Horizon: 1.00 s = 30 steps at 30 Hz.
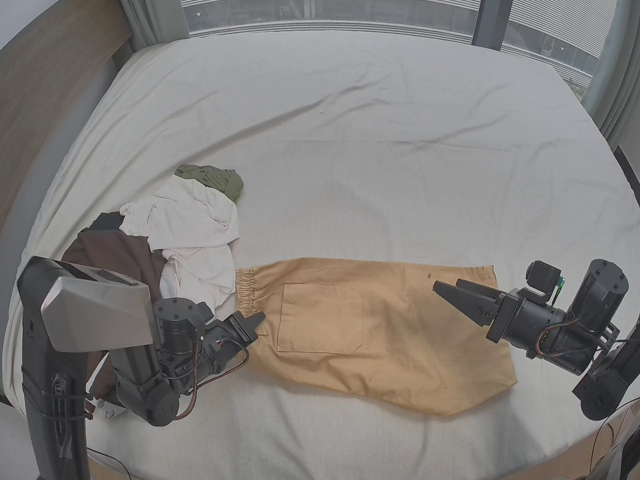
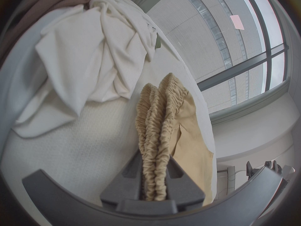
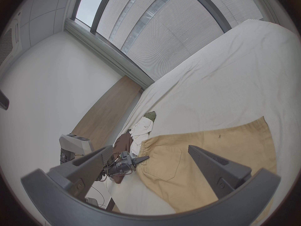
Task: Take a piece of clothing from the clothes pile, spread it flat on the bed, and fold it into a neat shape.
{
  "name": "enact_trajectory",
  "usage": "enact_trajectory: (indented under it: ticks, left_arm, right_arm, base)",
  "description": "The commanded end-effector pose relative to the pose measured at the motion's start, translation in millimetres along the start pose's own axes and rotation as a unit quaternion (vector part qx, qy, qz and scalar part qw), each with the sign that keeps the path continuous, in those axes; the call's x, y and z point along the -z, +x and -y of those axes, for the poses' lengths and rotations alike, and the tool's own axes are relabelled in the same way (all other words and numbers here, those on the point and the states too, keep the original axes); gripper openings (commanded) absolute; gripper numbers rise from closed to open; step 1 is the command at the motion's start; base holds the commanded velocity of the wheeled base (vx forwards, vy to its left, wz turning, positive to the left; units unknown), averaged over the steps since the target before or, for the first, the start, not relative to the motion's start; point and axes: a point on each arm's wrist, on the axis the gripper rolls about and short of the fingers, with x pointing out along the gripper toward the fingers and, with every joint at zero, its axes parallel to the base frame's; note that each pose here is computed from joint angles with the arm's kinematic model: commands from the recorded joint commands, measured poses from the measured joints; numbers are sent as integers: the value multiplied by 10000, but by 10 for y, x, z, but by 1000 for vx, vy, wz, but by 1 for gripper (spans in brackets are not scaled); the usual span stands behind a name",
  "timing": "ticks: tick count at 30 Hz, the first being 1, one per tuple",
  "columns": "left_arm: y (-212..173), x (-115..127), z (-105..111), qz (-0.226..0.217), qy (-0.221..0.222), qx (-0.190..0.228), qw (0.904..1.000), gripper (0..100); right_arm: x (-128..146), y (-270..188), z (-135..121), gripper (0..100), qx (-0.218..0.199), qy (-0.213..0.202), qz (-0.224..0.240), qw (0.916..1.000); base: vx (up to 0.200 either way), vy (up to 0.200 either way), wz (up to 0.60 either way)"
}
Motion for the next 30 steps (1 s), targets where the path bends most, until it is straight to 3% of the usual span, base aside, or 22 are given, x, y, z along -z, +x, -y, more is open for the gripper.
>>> enact_trajectory:
  ticks: [1, 15, 24, 30]
  left_arm:
    - [-307, -120, 151, 103, 110, 54, 9999, 0]
    - [-943, -444, 86, 386, 366, -109, 9985, 0]
    - [-1234, -651, -118, 648, 441, -386, 9962, 0]
    - [-1288, -648, -123, 575, 420, -325, 9969, 0]
  right_arm:
    - [17, -2, 9, 100, 22, 14, -35, 10000]
    - [71, 22, 23, 100, 43, 52, -149, 9999]
    - [85, 29, 29, 100, 51, 62, -178, 9998]
    - [117, 48, 18, 100, 26, 82, -243, 9997]
  base:
    - [0, 0, 0]
    - [0, 0, 0]
    - [0, 0, 0]
    - [0, 0, 0]
